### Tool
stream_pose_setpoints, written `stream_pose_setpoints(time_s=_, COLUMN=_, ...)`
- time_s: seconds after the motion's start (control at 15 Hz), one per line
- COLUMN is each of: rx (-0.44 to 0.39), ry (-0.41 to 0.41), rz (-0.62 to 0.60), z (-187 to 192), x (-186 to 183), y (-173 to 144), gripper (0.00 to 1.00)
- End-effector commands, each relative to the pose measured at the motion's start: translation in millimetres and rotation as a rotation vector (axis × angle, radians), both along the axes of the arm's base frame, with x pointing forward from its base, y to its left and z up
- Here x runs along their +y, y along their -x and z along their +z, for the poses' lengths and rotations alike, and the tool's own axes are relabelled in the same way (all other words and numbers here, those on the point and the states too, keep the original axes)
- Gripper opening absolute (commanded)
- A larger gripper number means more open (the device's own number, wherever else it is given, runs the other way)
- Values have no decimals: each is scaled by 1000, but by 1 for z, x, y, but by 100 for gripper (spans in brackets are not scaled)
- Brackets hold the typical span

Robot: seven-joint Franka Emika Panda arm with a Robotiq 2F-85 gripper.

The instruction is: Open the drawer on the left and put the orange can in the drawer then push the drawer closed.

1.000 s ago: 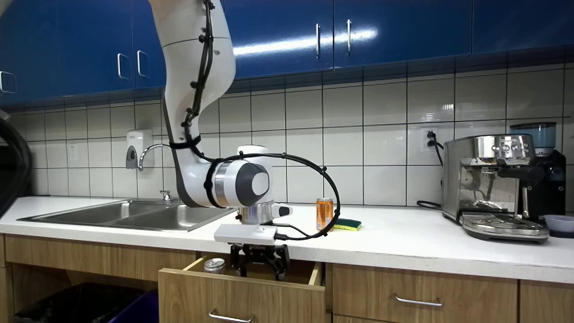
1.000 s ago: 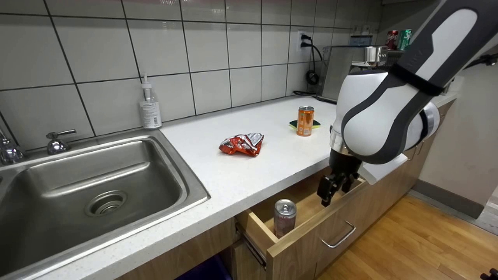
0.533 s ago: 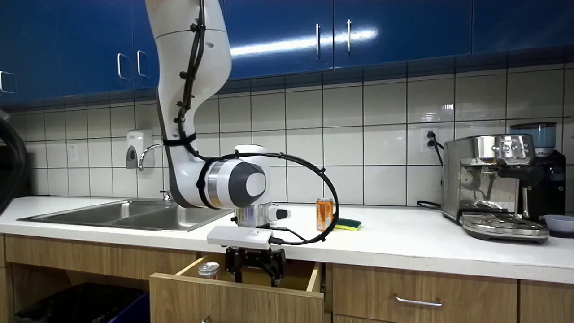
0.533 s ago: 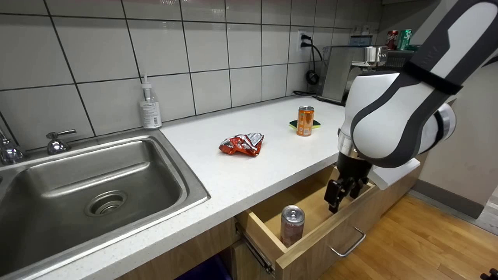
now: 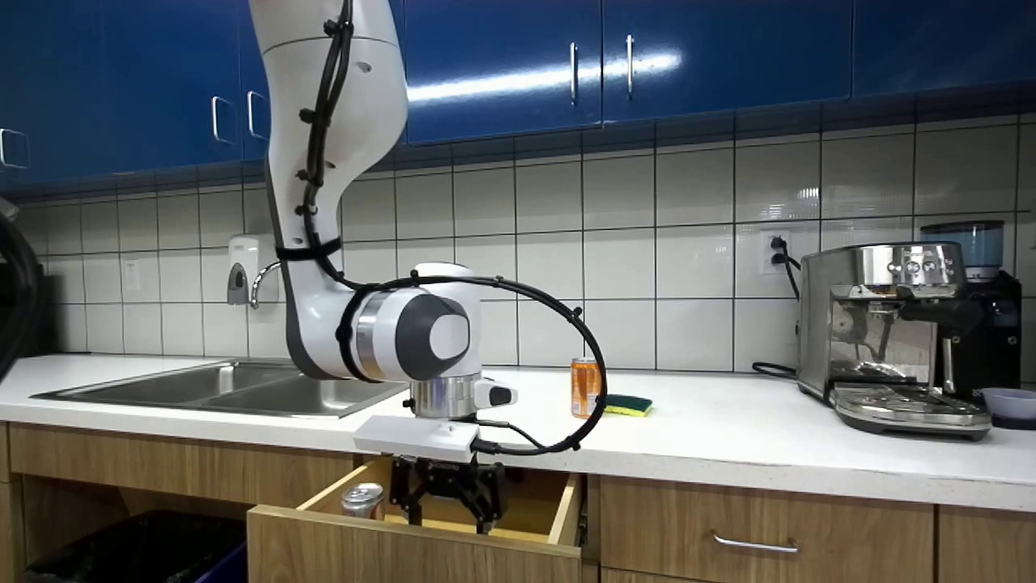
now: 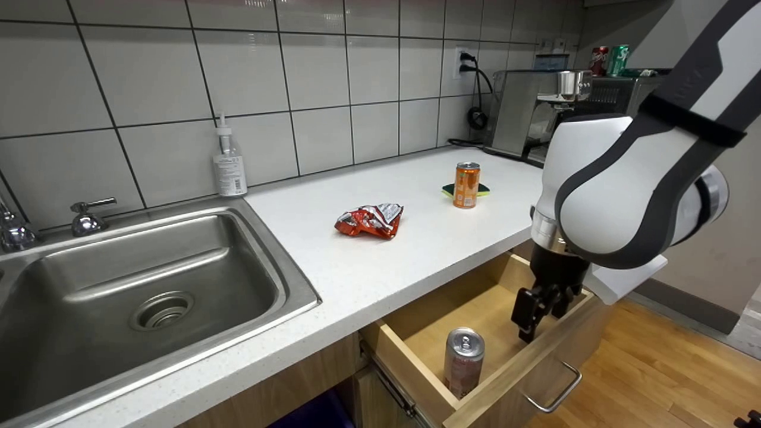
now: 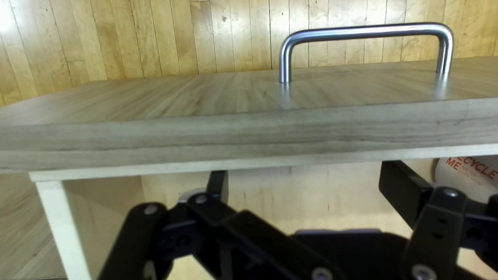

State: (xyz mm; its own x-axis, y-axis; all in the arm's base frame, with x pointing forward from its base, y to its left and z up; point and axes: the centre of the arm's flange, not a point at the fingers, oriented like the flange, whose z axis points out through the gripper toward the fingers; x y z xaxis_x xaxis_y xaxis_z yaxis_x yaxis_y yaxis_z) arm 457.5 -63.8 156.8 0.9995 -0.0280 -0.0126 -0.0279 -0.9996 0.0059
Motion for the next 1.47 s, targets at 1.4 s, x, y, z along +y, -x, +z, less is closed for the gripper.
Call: stream_pose_setpoints(time_s=1.4, rx=82, ry=-6, rz=-49, z=0, x=2, y=65, gripper=100)
